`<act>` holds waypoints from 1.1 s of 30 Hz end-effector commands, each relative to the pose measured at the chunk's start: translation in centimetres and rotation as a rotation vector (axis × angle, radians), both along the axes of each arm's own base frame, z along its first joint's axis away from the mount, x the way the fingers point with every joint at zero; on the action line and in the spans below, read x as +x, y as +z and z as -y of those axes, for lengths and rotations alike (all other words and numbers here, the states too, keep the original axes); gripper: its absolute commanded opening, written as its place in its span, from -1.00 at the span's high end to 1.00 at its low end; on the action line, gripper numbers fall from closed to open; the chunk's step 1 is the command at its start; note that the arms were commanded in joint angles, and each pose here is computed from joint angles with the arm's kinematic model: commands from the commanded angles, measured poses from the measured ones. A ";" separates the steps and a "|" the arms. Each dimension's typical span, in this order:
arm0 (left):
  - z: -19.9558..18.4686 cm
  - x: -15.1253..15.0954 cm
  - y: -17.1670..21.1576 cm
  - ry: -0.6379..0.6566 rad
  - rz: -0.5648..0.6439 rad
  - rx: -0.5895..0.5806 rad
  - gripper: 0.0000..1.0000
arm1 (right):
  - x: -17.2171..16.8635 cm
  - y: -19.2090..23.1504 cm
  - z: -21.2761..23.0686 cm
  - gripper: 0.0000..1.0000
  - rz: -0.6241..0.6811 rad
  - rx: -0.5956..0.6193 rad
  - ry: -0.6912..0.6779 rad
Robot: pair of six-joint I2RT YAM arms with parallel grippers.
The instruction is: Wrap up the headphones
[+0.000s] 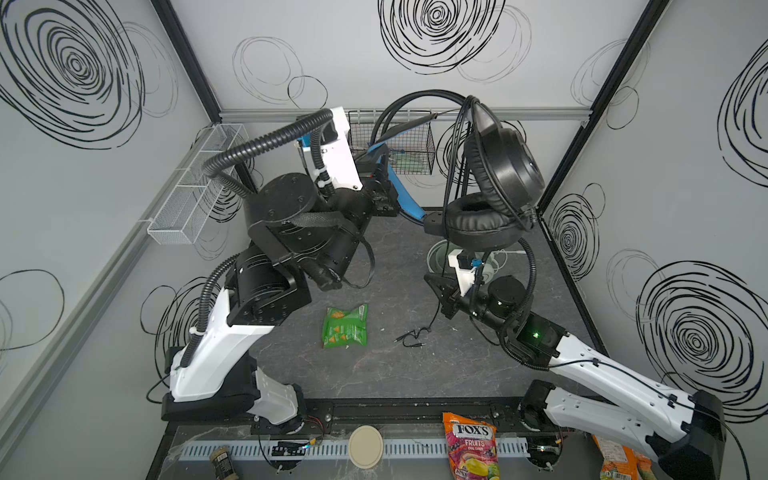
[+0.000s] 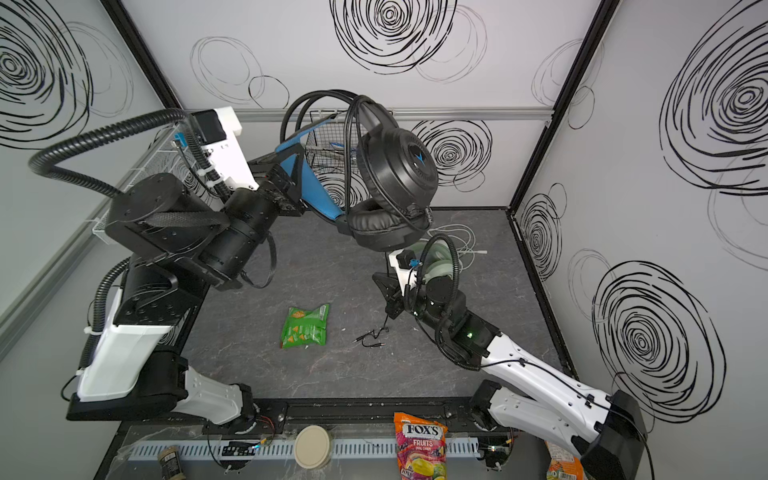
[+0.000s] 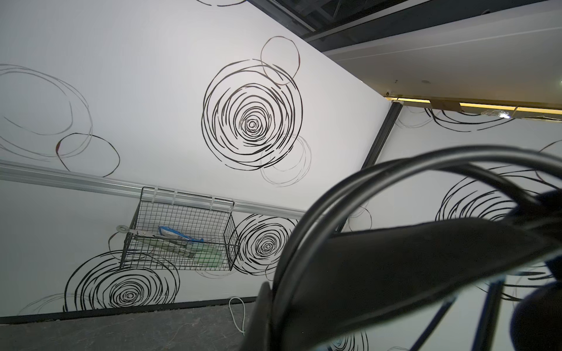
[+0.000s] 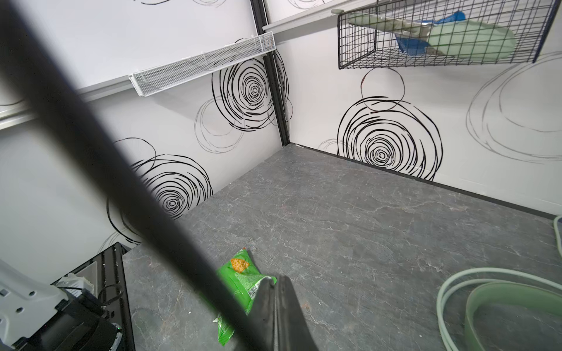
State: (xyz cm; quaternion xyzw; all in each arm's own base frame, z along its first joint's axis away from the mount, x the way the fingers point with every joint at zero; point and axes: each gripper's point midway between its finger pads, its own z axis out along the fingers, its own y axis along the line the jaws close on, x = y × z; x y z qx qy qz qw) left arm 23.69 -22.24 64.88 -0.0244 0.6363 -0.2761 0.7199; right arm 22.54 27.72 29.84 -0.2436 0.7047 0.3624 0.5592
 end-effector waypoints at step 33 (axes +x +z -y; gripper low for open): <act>-7.5 13.3 -5.0 0.372 -0.048 -0.144 1.00 | -10.5 -1.7 -0.6 1.00 -0.004 -0.335 0.095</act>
